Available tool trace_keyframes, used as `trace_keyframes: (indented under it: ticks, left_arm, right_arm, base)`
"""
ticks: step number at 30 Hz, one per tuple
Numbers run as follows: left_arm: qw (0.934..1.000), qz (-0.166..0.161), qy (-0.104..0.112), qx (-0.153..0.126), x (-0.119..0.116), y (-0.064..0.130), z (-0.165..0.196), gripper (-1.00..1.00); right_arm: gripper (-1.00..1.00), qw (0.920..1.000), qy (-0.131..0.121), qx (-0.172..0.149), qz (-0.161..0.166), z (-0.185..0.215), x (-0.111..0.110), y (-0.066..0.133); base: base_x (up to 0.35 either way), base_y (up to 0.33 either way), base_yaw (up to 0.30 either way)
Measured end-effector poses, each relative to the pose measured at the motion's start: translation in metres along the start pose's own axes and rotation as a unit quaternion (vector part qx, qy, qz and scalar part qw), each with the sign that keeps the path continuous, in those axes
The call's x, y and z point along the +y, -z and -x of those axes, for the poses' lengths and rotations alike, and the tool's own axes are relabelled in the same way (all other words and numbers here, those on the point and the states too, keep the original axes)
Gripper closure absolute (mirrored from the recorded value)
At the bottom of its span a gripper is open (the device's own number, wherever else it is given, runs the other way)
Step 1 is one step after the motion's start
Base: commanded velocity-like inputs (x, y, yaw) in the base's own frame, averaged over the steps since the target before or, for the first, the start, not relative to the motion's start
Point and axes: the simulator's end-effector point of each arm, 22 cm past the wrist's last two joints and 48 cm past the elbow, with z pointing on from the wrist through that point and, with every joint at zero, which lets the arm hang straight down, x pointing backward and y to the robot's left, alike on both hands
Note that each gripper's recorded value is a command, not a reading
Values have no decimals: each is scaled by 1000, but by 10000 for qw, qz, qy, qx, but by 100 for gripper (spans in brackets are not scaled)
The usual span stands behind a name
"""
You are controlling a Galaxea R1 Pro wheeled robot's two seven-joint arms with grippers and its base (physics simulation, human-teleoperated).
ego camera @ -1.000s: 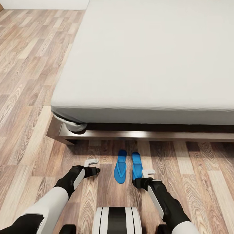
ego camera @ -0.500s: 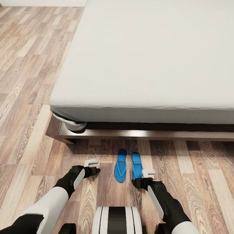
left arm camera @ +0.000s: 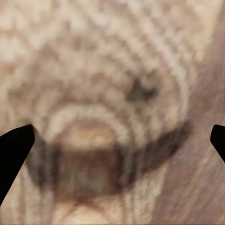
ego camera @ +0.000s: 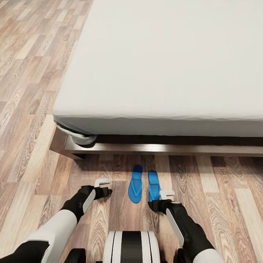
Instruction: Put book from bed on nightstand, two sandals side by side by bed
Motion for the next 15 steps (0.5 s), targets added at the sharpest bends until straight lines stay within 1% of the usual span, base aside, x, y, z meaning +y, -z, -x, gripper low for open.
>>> trace_keyframes:
  ticks: [5,7,15]
  left_arm:
    - [10000,2,-9,0,0,0,0,-100]
    - [9999,91,-23,55,4,-1,0,-100]
    - [9999,85,-25,60,3,-1,0,-100]
  right_arm:
    - [100,10000,2,-2,0,0,0,0]
    - [100,10000,5,23,-4,-2,0,-2]
    - [100,10000,9,21,-7,-2,0,-2]
  base:
    - [0,0,0]
    - [0,0,0]
    - [0,0,0]
